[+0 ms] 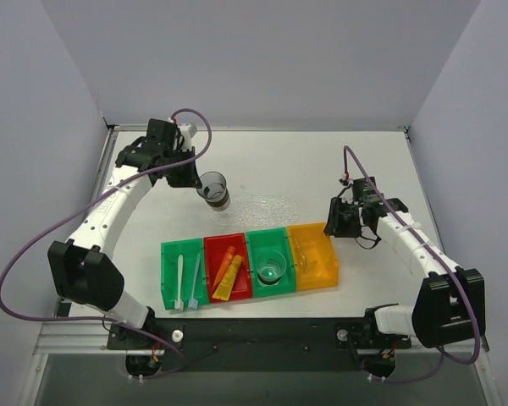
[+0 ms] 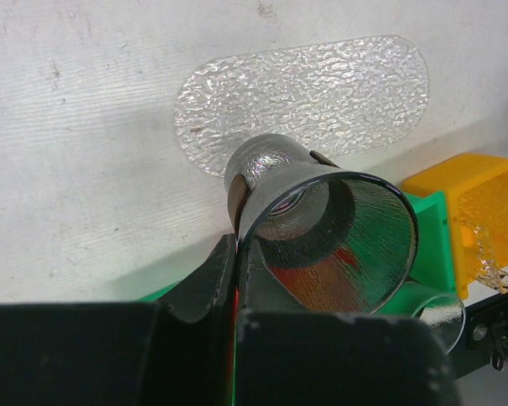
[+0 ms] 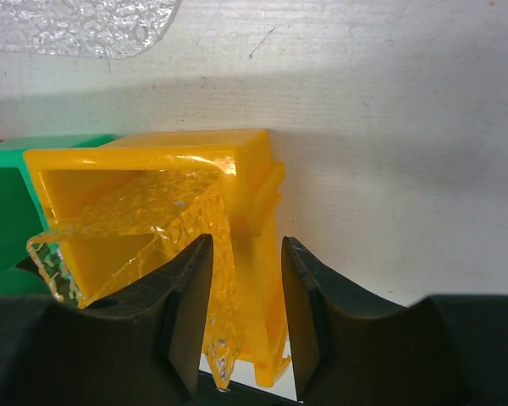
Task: Prepare toiletry sets of a toothbrush and toothpaste on the tray
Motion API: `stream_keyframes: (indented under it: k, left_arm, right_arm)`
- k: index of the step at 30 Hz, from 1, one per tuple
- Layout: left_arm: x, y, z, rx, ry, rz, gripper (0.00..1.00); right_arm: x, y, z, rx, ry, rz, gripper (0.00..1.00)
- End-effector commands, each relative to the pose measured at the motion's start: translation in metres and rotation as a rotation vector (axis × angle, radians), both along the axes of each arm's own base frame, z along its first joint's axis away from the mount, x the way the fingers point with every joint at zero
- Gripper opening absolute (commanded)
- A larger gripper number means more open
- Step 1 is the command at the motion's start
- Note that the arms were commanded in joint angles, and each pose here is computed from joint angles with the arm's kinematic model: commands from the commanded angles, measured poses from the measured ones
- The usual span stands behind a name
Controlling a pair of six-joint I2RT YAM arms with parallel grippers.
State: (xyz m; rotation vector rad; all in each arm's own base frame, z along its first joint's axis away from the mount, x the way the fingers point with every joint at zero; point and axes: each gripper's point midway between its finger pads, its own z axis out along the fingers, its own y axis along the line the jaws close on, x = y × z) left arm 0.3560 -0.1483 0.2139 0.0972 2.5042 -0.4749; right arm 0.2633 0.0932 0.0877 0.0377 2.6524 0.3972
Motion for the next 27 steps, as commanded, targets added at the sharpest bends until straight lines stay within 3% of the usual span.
stream_keyframes:
  k: [1,8,16,27]
  left_arm:
    - [0.013,-0.010,0.029,-0.086,-0.114,-0.033,0.00]
    - [0.017,-0.008,0.029,-0.091,-0.113,-0.030,0.00]
    - [0.023,-0.009,0.029,-0.097,-0.108,-0.029,0.00]
    - [0.030,-0.012,0.025,-0.107,-0.100,-0.038,0.00]
  right_arm:
    - [-0.003,0.007,-0.017,0.044,0.044,0.039,0.34]
    - [0.001,0.006,-0.027,0.031,0.063,0.037,0.32]
    - [-0.010,0.004,-0.034,0.031,0.096,0.027,0.12]
    - [-0.032,-0.005,-0.025,0.010,0.089,-0.033,0.00]
